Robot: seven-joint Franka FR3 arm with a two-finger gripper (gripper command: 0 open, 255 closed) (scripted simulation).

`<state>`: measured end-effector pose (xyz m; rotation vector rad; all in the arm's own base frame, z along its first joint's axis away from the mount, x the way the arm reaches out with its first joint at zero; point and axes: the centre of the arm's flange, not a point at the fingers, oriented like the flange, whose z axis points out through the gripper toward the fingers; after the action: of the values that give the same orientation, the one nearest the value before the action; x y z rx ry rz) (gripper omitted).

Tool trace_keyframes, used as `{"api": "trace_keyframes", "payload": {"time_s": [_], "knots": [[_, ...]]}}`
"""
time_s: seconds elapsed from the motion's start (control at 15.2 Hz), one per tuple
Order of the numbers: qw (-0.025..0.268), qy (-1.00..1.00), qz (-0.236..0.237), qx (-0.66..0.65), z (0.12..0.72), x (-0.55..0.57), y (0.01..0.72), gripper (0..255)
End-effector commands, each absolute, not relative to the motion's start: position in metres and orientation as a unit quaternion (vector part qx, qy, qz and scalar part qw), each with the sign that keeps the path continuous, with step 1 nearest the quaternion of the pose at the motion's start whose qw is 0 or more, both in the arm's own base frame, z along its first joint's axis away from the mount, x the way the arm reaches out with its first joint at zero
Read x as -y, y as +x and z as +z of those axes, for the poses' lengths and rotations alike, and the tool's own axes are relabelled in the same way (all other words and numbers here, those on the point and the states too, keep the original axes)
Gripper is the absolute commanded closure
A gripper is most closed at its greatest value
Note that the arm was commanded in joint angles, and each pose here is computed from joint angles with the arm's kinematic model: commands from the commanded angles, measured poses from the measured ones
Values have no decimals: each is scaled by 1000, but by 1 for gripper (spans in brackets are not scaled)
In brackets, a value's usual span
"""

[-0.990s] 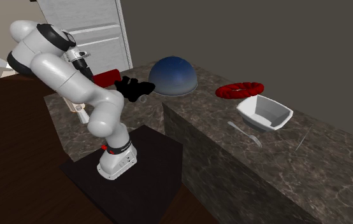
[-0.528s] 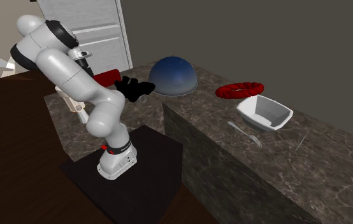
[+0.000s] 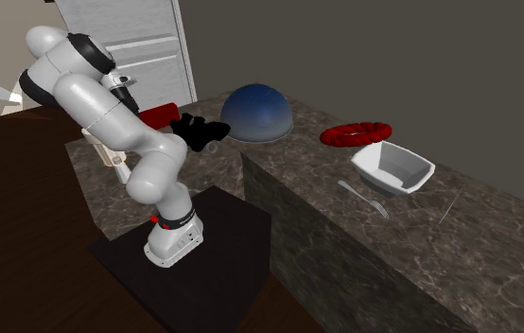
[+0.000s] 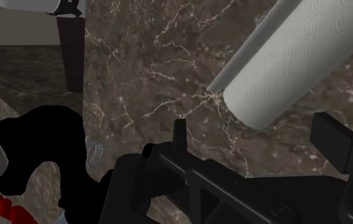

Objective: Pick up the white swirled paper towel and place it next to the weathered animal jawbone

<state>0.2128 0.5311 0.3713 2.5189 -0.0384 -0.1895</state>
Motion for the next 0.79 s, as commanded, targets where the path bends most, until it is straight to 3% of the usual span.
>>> {"api": "trace_keyframes", "payload": {"time_s": [0.0,0.26,0.73], "knots": [[284,958,-43,12,323,-534,205,0],[284,958,-43,12,364,-561,210,0],[284,958,-43,12,364,-561,210,0]]}}
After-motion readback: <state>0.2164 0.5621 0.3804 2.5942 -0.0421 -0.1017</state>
